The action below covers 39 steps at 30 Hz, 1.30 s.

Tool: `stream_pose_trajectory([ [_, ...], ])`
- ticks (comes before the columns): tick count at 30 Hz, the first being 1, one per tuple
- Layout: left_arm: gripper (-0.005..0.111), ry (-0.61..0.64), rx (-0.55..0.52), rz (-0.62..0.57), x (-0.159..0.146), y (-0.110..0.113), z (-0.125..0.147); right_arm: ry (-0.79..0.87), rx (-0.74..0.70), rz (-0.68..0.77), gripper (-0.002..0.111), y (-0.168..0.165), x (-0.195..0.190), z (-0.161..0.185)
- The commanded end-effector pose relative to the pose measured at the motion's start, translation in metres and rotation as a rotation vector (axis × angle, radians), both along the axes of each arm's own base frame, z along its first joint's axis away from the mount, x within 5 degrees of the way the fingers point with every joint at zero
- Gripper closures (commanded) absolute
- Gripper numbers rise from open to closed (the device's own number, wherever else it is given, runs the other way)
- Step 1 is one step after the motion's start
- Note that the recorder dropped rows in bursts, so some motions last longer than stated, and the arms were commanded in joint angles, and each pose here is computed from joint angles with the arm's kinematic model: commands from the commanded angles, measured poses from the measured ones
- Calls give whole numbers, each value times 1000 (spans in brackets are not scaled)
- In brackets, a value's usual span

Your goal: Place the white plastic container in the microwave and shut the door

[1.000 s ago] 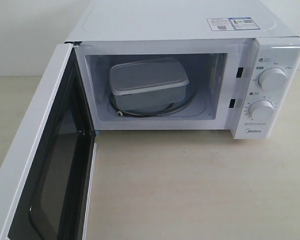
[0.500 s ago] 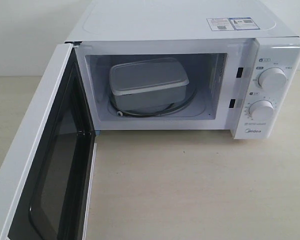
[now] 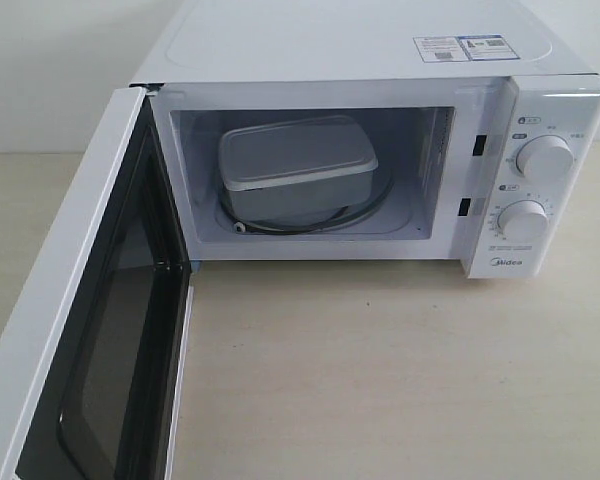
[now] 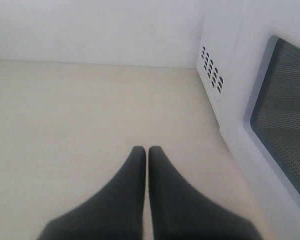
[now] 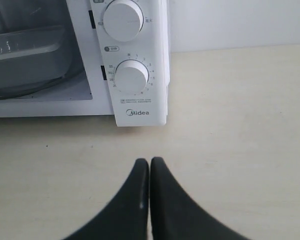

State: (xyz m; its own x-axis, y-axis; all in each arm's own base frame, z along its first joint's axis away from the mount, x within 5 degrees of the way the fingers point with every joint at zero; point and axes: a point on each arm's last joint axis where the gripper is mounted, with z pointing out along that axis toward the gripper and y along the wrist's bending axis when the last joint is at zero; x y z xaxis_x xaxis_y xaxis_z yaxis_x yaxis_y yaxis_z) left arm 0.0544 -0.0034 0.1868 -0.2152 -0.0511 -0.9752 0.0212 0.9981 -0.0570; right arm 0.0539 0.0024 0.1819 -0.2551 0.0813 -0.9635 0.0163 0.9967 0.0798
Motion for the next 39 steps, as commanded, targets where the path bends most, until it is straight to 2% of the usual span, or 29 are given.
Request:
stream_pose_trajectory([
  [1,102,-8,8,4,0,0,0,-9,-8,-3,108,0,0,1],
  [8,102,-62,8,12,1,1,5,-4,-3,-2,108,0,0,0],
  [10,102,-273,8,43,2,4,24,-5,4,-1,108,0,0,0],
  [11,102,-437,8,67,0,6,38,-5,4,-1,108,0,0,0],
  [13,102,-581,4,87,-4,8,53,-5,4,-1,108,0,0,0],
  [14,102,-593,-1,85,-6,8,60,-5,4,-1,108,0,0,0],
  [17,102,-578,-12,65,-13,6,87,-5,4,-1,108,0,0,0],
  [19,102,-514,-11,49,-13,4,107,-5,4,-1,108,0,0,0],
  [22,102,-362,-8,21,-8,2,132,-5,4,-1,108,0,0,0],
  [25,102,-188,-5,-1,4,0,143,-5,4,-1,108,0,0,0],
  [27,102,-125,-5,-7,13,-1,147,-5,4,-1,108,0,0,0],
  [31,102,-160,-7,4,24,1,153,-5,4,-1,108,0,0,0],
  [39,102,-187,-38,3,25,0,156,-5,4,-1,108,0,0,0],
])
